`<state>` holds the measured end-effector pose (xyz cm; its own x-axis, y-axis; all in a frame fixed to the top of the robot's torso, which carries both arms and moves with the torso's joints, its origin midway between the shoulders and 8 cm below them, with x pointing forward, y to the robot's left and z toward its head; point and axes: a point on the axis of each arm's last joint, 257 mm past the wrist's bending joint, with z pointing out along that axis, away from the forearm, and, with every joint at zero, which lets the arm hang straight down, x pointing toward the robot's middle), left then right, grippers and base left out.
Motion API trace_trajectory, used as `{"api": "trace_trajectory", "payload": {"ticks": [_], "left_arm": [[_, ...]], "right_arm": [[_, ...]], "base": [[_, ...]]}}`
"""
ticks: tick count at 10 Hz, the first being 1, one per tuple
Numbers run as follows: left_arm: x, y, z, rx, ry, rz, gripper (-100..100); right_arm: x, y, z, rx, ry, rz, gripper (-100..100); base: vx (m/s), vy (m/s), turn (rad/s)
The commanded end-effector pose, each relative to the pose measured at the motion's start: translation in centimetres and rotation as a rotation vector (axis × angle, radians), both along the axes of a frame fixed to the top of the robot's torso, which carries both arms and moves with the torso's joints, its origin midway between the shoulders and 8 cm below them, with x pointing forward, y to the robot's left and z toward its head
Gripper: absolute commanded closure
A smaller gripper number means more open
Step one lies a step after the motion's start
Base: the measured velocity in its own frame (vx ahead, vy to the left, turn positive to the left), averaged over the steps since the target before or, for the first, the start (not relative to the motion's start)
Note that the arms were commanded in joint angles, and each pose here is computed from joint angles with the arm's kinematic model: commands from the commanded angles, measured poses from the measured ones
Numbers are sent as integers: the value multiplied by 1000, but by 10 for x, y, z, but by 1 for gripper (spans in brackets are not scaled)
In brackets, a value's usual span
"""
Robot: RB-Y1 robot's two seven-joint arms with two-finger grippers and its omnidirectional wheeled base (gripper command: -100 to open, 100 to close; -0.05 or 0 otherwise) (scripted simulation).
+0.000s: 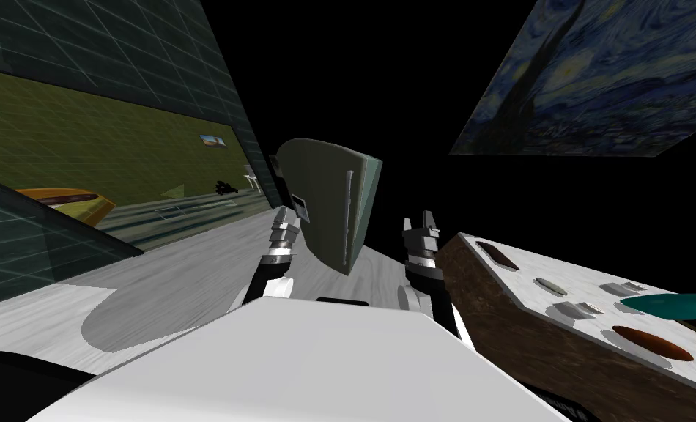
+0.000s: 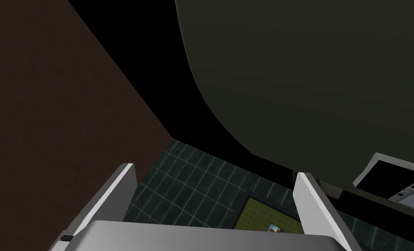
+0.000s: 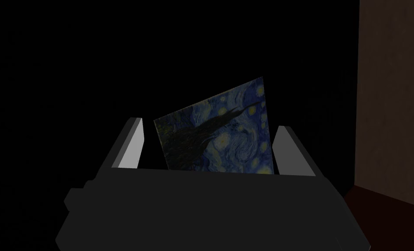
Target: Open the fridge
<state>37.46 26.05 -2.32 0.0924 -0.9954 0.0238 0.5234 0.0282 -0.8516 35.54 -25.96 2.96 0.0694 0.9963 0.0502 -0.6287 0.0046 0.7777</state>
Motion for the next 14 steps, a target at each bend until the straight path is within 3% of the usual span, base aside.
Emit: {"api": "trace_trajectory", "payload": {"ticks": [1,9,10,14], "left_arm": [[0,0,0,0,0,0,0],[0,0,0,0,0,0,0],[4,-2,0,38,11,-18,-100],[28,0,5,128,45,-42,-100]], "right_arm": [[0,0,0,0,0,0,0],[0,0,0,0,0,0,0],[0,0,0,0,0,0,0],[0,0,0,0,0,0,0]], "base": [[0,0,0],[0,0,0],[9,-10,21],[13,-35,43]]}}
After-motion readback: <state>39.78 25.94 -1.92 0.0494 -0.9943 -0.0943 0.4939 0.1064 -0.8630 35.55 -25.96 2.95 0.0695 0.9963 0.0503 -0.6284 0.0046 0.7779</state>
